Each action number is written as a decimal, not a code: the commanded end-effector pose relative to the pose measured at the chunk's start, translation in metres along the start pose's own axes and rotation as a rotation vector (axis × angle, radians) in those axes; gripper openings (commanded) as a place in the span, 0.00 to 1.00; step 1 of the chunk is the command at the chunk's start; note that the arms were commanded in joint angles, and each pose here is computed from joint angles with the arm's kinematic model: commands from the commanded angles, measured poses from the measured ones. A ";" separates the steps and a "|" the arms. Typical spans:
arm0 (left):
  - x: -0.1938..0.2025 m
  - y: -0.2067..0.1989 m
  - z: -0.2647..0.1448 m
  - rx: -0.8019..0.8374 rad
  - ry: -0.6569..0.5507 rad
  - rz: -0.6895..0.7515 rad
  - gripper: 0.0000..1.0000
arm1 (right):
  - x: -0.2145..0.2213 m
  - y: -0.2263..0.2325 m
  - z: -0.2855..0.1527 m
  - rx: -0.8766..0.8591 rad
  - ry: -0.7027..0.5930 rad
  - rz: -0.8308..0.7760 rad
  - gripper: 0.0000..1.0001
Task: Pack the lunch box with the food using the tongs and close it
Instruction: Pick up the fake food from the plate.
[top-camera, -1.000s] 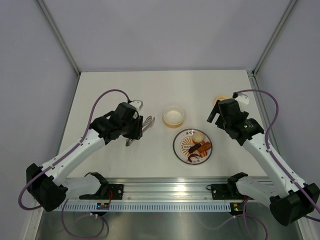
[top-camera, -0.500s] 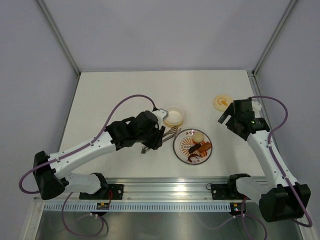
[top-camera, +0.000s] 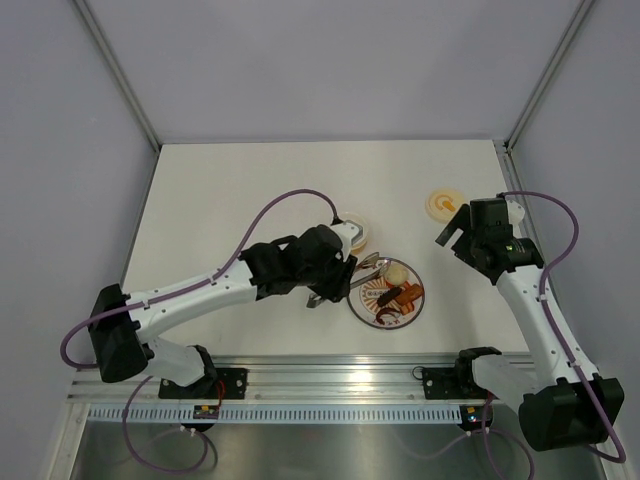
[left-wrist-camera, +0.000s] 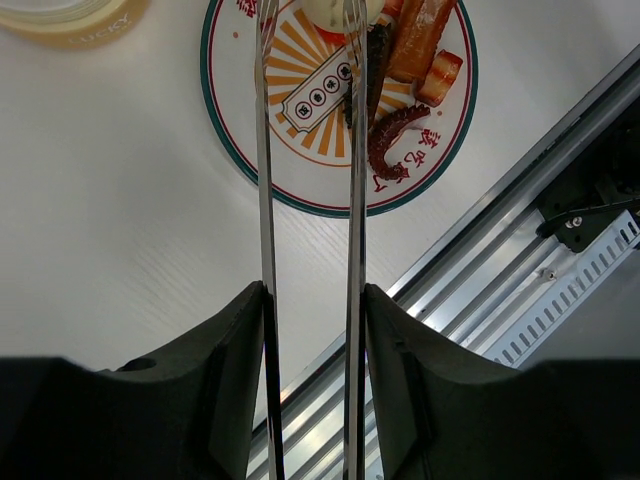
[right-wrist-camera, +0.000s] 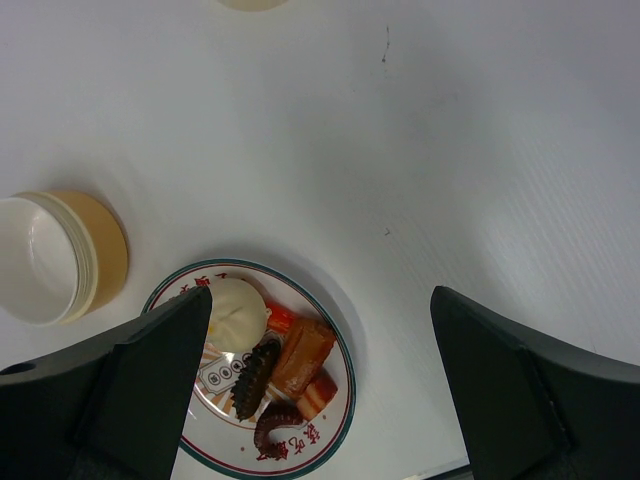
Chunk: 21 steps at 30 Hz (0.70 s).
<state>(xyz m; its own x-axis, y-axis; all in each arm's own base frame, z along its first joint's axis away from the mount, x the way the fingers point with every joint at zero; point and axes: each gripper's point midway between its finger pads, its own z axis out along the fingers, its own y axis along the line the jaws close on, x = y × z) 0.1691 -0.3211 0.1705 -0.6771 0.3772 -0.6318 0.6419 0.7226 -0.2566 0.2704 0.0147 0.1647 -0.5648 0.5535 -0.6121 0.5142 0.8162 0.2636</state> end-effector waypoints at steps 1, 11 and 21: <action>-0.037 -0.020 -0.004 0.064 -0.111 -0.012 0.45 | -0.009 0.005 -0.009 -0.034 -0.024 -0.002 0.99; -0.041 -0.031 0.005 0.109 -0.104 -0.019 0.45 | -0.010 0.007 -0.010 -0.049 -0.028 -0.006 1.00; -0.040 -0.036 0.014 0.127 -0.087 -0.031 0.49 | -0.009 0.007 -0.013 -0.052 -0.027 -0.005 0.99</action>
<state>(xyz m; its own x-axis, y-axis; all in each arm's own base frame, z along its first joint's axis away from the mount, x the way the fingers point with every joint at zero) 0.1727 -0.3474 0.1633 -0.6946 0.3620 -0.6217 0.6432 0.6997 -0.3111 0.2696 0.0176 0.1672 -0.5674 0.5525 -0.6105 0.5000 0.8203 0.2777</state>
